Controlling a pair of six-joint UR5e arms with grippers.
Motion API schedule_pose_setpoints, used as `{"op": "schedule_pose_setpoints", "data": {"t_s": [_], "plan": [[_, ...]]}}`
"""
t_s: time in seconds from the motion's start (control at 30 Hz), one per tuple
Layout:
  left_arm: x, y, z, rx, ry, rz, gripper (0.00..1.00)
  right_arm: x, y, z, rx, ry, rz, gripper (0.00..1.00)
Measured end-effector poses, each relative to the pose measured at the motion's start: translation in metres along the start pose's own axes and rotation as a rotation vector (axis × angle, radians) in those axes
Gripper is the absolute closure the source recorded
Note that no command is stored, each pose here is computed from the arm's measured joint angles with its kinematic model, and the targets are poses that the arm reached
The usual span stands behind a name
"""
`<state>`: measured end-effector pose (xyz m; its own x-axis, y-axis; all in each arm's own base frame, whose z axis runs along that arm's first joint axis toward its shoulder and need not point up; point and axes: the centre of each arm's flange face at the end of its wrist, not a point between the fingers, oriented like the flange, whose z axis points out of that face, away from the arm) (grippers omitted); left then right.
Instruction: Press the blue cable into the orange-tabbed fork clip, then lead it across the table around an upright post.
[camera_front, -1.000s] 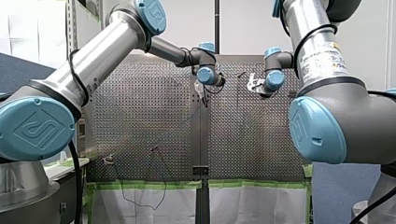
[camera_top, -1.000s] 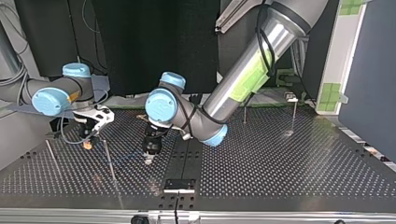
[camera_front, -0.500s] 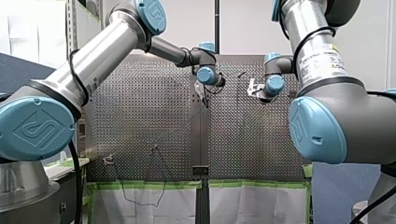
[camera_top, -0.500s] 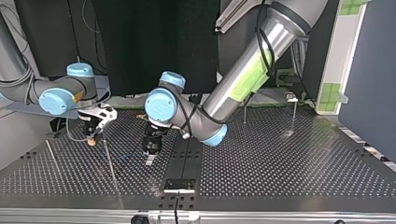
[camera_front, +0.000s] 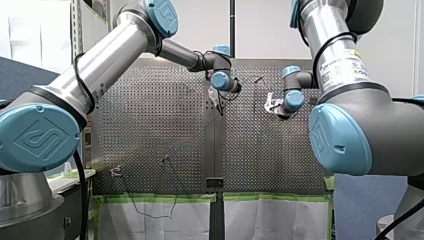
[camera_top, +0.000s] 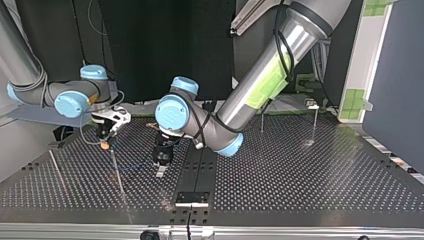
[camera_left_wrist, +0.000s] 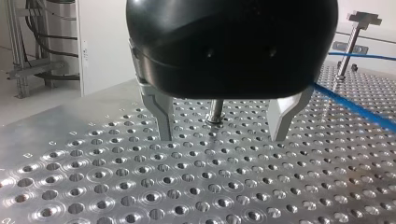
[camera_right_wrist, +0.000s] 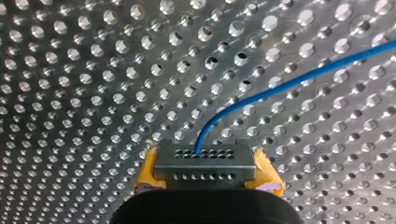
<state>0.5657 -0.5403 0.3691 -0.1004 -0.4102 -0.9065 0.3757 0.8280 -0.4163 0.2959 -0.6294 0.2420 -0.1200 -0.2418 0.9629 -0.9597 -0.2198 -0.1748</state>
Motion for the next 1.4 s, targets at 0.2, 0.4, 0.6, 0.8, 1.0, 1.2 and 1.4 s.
{"op": "schedule_pose_setpoints", "data": {"t_s": [0.2,0.4,0.6,0.8,1.0,1.2,1.4], "plan": [[0.000,-0.001,0.000,0.001,0.000,0.000,0.01,-0.008,0.003,0.000,-0.005,-0.008,-0.003,1.00],[0.001,-0.001,0.000,0.001,0.001,0.000,0.01,-0.018,0.011,-0.003,-0.019,-0.023,-0.004,1.00],[0.001,-0.001,0.000,0.002,-0.001,0.000,0.01,-0.029,0.021,-0.005,-0.031,-0.025,-0.002,1.00],[0.001,-0.001,0.000,0.002,-0.001,-0.001,0.01,-0.039,0.031,-0.007,-0.045,-0.034,-0.004,1.00],[0.001,-0.001,0.000,0.002,-0.001,0.000,0.01,-0.042,0.035,-0.007,-0.050,-0.038,-0.010,1.00],[0.001,-0.001,0.000,0.002,0.000,0.000,0.01,-0.042,0.038,-0.007,-0.053,-0.039,-0.014,1.00],[0.001,-0.001,0.000,0.002,0.000,0.000,0.01,-0.043,0.040,-0.007,-0.056,-0.040,-0.018,1.00]]}}
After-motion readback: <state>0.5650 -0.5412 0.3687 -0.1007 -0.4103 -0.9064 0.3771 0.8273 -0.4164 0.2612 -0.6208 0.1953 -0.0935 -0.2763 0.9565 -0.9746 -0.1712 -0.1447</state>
